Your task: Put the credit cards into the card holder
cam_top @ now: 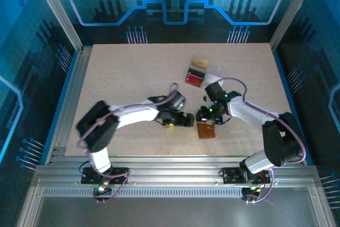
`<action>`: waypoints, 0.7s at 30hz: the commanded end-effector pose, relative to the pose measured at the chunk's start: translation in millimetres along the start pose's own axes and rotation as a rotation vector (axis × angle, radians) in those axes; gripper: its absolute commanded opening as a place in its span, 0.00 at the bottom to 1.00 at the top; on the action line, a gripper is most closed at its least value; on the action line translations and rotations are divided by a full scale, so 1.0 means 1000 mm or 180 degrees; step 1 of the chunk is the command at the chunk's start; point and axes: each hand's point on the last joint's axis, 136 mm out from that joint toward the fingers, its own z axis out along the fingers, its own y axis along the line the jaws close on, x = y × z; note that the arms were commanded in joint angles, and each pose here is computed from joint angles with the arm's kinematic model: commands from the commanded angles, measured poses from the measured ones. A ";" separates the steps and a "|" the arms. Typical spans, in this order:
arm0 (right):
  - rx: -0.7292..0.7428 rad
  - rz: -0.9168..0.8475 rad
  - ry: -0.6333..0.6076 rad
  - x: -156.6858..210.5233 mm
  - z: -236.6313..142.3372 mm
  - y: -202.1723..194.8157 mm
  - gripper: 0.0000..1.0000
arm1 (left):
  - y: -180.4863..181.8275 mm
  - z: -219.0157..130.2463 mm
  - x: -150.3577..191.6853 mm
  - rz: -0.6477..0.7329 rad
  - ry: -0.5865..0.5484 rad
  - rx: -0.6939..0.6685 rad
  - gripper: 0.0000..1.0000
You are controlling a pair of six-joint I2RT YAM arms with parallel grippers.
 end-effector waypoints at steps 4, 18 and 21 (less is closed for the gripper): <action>0.0089 -0.0270 -0.1163 -0.069 -0.090 0.027 1.00 | 0.056 -0.126 -0.074 -0.0199 -0.1452 -0.0306 0.99; 0.2014 0.0598 -0.2749 -0.085 -0.161 -0.152 1.00 | 0.198 -0.201 -0.111 0.0234 -0.3094 -0.2044 0.99; 0.2050 0.0333 -0.3061 -0.091 -0.152 -0.160 1.00 | 0.227 -0.193 -0.114 0.0212 -0.2961 -0.2306 0.99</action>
